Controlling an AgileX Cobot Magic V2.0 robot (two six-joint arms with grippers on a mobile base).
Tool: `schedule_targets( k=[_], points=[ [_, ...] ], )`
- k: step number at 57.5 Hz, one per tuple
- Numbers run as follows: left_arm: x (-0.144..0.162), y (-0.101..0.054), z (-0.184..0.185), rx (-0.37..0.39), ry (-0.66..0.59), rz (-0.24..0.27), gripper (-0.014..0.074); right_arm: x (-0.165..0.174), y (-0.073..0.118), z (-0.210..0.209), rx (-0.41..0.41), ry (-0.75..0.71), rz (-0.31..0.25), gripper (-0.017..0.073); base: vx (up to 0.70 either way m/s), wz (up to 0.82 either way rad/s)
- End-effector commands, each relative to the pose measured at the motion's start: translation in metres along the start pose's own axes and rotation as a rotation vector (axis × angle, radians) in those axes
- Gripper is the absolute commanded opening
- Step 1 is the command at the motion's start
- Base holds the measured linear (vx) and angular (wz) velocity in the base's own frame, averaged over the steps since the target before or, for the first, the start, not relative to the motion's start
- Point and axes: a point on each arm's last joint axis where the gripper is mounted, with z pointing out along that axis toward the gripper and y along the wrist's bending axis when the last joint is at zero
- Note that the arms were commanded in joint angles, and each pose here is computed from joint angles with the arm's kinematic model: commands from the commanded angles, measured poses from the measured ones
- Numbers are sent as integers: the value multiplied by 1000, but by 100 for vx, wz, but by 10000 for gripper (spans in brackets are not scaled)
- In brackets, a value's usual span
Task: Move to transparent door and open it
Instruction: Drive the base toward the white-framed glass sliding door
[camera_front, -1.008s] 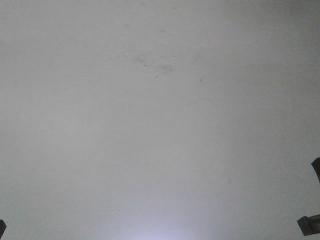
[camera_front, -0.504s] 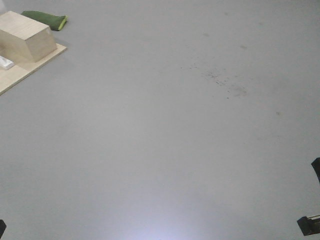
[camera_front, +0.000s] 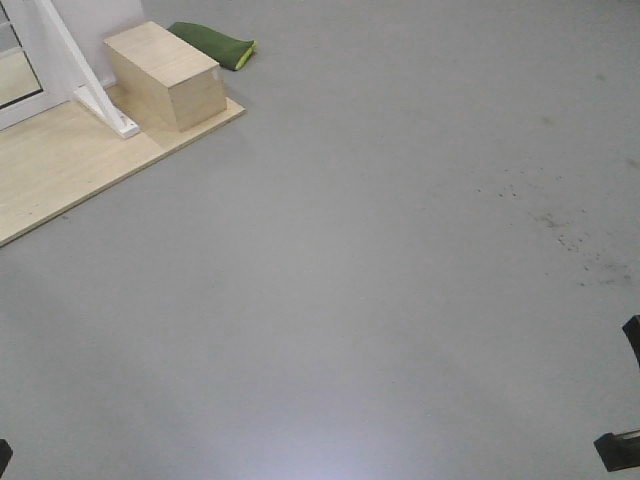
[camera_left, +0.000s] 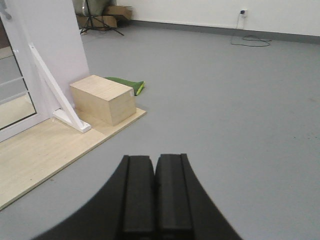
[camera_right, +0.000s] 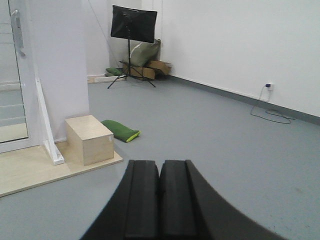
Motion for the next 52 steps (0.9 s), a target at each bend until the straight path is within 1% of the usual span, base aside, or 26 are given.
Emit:
schedule_targets(
  k=[1, 29, 40, 52],
  points=[
    [0, 0, 1, 3, -68, -8, 2, -3, 0, -1, 7, -79, -16, 57, 54, 37],
    [0, 0, 1, 3, -68, -8, 4, -3, 0, -1, 7, -78, -16, 57, 55, 40],
    [0, 0, 1, 3, -68, -8, 4, -3, 0, -1, 7, -79, -16, 57, 56, 68],
    [0, 0, 1, 3, -68, -8, 4, -3, 0, -1, 7, -79, -16, 57, 56, 86]
  ],
)
